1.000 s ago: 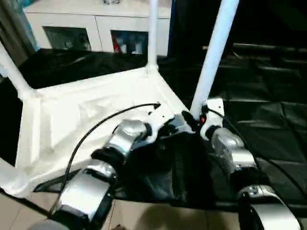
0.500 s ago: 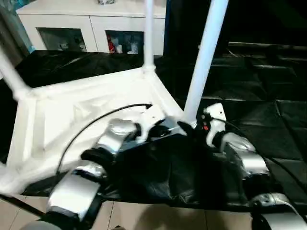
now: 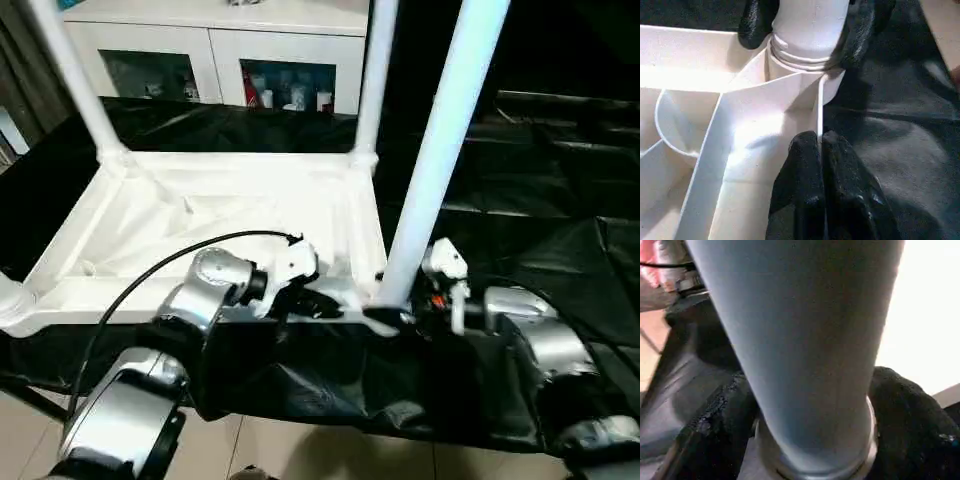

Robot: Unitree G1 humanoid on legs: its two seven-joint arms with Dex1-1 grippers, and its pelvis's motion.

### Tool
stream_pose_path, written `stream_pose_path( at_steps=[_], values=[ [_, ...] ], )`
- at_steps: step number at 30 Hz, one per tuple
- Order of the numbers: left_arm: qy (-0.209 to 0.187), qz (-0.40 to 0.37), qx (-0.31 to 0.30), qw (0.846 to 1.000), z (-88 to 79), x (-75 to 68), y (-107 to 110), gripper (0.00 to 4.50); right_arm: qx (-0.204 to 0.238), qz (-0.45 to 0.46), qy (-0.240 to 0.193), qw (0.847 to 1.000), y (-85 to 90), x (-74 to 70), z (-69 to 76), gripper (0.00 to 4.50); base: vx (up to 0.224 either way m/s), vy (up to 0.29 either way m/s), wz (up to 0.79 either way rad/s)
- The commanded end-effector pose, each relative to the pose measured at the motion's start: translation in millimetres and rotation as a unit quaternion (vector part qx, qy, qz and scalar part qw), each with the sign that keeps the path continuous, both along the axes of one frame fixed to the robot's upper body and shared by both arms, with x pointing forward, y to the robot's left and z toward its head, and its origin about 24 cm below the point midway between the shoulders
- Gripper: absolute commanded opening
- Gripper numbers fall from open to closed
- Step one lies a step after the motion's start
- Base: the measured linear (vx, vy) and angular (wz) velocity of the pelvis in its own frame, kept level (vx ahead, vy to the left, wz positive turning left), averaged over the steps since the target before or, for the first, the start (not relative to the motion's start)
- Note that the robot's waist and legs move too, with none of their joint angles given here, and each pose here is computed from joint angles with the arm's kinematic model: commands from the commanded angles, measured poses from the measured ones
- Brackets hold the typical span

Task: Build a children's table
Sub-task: Rotate leg to tighten

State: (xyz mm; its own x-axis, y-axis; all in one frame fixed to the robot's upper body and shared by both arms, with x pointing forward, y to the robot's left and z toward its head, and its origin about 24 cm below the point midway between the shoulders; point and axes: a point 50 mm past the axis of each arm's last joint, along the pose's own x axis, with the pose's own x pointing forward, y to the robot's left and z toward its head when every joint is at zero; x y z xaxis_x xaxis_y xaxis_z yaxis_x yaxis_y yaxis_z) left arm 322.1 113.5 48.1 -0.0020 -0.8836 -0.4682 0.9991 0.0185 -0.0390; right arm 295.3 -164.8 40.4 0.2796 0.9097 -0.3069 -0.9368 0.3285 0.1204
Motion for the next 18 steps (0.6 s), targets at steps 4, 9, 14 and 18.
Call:
stream_pose_path(
  at_steps=[4,9,14,18],
  values=[
    [0.022,-0.016,-0.024,0.999,-0.8,-6.3,-2.6,0.0,0.011,0.022,0.014,1.0,6.7,-2.6,0.0,2.93,0.0,0.0,0.0],
    [0.015,0.001,-0.041,0.999,0.7,-5.2,-6.6,0.0,0.029,0.02,0.022,0.999,17.1,-5.6,-3.9,2.65,0.0,0.0,0.0],
    [-0.021,0.069,-0.033,0.997,-1.4,4.8,-14.4,0.0,0.038,-0.072,0.03,0.996,27.7,-1.2,-17.3,2.62,0.0,0.0,0.0],
    [-0.04,0.123,-0.024,0.991,-2.4,13.1,-20.2,0.0,0.018,-0.162,0.03,0.986,30.2,7.6,-28.2,2.62,0.0,0.0,0.0]
  ],
)
